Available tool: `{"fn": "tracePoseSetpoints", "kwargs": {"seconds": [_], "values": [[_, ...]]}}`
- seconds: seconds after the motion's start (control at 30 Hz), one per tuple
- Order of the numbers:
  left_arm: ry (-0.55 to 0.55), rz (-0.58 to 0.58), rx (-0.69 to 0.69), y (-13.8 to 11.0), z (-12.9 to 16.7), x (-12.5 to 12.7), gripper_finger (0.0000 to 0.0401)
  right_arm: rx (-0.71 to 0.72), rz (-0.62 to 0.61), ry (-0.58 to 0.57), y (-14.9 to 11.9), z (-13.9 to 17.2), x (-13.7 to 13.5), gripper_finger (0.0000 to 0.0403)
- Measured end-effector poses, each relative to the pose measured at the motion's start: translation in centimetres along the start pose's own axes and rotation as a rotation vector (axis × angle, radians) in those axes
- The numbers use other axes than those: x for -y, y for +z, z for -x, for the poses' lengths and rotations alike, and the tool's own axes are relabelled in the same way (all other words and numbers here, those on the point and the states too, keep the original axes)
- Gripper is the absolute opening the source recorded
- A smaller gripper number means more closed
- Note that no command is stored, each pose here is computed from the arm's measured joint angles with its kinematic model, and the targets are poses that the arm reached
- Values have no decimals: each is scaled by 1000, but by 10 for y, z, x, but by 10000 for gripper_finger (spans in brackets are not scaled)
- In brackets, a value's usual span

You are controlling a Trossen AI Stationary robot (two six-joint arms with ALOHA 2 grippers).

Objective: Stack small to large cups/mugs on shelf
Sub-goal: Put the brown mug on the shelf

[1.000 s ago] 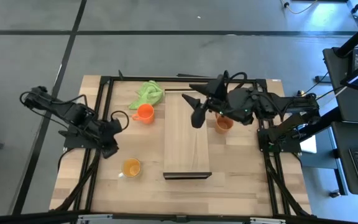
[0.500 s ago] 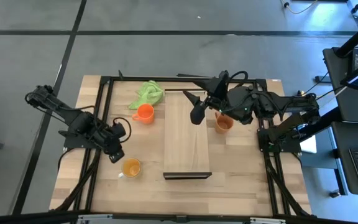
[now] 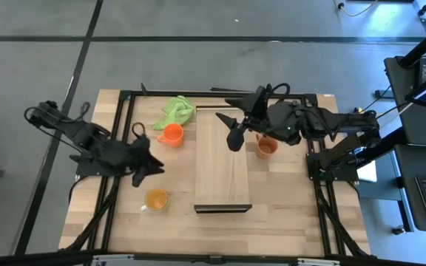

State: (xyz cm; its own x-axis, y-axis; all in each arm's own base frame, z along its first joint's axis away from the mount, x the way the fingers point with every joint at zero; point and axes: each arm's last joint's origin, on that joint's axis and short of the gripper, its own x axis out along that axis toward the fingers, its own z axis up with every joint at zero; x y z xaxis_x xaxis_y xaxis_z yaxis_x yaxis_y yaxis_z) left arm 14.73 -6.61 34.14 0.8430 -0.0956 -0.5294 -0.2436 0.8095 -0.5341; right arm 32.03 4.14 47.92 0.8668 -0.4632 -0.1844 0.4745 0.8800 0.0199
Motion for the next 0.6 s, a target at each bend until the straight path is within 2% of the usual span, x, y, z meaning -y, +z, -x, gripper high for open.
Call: {"fn": "tracePoseSetpoints", "kwargs": {"seconds": [0.1,0.27,0.37,0.5,0.6], "values": [[-60,-6,126,10,10,3,128,-31,-1,45,-1,-5,5,236],[-127,-13,264,20,24,6,128,-93,29,12,-6,-11,19,236],[-130,-21,306,23,28,6,128,-111,33,-7,-6,-11,26,236],[-110,-60,358,25,32,6,128,-140,19,82,-7,-15,30,236],[-111,-84,388,27,34,7,128,-163,27,82,-12,-20,35,236]]}}
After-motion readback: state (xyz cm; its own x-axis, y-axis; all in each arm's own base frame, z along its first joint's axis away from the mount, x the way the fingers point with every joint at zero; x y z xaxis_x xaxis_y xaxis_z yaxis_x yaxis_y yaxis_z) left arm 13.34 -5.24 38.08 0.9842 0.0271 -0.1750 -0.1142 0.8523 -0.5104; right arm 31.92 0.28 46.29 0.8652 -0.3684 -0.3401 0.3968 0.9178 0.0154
